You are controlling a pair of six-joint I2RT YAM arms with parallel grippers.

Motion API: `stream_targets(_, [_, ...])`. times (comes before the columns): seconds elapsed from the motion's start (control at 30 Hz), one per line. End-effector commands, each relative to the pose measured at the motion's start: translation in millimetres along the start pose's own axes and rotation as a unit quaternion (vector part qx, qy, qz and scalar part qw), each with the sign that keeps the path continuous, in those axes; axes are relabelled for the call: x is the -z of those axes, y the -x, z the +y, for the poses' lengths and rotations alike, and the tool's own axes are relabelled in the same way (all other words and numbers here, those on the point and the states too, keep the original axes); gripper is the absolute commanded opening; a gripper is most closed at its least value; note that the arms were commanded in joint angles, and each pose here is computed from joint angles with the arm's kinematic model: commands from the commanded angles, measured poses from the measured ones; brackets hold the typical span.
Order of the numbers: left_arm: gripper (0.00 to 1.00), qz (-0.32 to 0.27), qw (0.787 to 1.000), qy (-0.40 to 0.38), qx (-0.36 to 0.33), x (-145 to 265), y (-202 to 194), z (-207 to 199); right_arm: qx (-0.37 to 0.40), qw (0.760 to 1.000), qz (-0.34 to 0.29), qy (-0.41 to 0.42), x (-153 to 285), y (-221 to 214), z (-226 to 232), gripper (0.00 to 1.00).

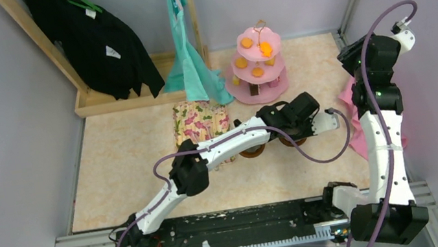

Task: Serve the afternoon tea
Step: Place the cup on the coaster.

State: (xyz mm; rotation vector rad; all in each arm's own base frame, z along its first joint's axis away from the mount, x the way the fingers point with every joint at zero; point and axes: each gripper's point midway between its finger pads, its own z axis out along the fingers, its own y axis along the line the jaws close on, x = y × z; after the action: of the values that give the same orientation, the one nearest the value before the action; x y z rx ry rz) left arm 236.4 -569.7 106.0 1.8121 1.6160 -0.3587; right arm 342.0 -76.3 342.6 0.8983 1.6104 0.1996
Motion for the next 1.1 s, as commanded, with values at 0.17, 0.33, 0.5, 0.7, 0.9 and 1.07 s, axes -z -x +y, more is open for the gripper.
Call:
stream_targets(0.17, [0.34,-0.026,1.000,0.005,0.002,-1.4,16.4,1.6,0.002,0.999,-0.031,0.017,2.8,17.6,8.5,0.38])
stream_targets(0.33, [0.51,-0.016,1.000,0.021,0.005,2.0,12.6,6.8,0.002,0.999,-0.028,0.018,1.7,16.4,8.9,0.39])
stream_targets(0.5, [0.61,-0.013,0.999,0.041,0.006,10.1,12.9,13.9,0.004,0.999,-0.027,0.018,1.8,16.0,8.6,0.38])
stream_targets(0.7, [0.67,-0.020,0.997,0.069,0.010,28.8,19.8,26.5,0.005,0.999,-0.027,0.016,1.6,15.5,7.7,0.38])
stream_targets(0.9, [0.70,-0.028,0.995,0.097,0.023,57.0,22.7,37.2,0.012,1.000,-0.023,0.011,-1.7,13.5,5.0,0.38])
stream_targets(1.07, [0.75,-0.045,0.989,0.131,0.060,97.0,25.5,52.5,0.017,1.000,-0.012,0.014,-7.4,8.9,6.4,0.38])
